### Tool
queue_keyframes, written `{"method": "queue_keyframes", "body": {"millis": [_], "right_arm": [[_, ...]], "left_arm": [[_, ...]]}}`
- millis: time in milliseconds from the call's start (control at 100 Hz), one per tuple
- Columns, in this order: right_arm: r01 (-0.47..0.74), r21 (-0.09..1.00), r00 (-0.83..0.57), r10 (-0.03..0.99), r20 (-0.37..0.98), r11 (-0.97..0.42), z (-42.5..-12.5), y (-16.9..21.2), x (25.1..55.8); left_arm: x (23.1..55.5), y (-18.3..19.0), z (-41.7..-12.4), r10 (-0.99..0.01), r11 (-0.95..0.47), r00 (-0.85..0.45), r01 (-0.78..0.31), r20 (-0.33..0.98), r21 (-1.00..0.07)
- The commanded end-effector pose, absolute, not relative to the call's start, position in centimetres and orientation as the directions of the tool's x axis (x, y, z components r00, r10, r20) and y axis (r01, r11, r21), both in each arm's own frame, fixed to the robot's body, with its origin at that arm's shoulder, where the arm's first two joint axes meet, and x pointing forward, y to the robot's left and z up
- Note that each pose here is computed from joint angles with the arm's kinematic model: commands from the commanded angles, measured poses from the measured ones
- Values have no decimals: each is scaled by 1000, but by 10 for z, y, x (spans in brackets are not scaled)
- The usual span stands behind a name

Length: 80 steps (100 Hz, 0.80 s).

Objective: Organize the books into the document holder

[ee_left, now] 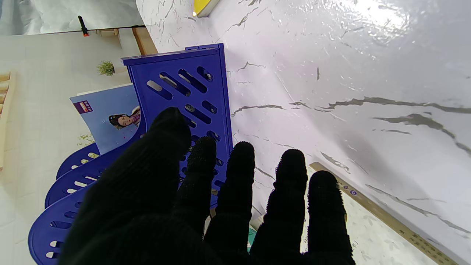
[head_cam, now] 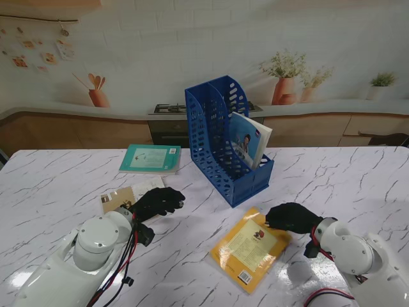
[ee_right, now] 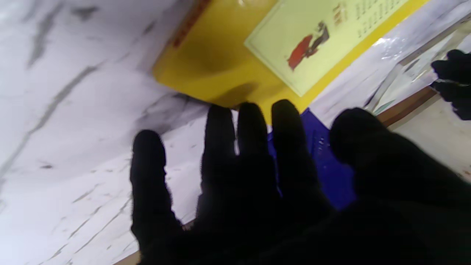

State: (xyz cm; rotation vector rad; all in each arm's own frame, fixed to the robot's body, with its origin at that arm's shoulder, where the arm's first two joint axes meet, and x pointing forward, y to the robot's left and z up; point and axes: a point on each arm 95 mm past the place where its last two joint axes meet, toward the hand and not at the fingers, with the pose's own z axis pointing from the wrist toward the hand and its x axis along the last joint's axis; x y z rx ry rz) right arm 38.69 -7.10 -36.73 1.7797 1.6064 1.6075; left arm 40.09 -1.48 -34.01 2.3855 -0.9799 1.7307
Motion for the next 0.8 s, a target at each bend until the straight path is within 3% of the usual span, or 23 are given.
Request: {"method": "queue_keyframes", "body": {"millis": [0,540,790], "right_arm": [[557,746,-243,787,566,-365,-375,-55,385],[608,711,-418,618,665,-354,-369,6,419],[510,762,-424,654,627,-400,-350,4,396]], "left_arm": [[399,-19,-340,-452,-797,162,-515,877,-316],[397,-17,-346,-439,-802,184,-522,880,-291],[399,-19,-349,-434,-796,184,-536,882,-280]]}}
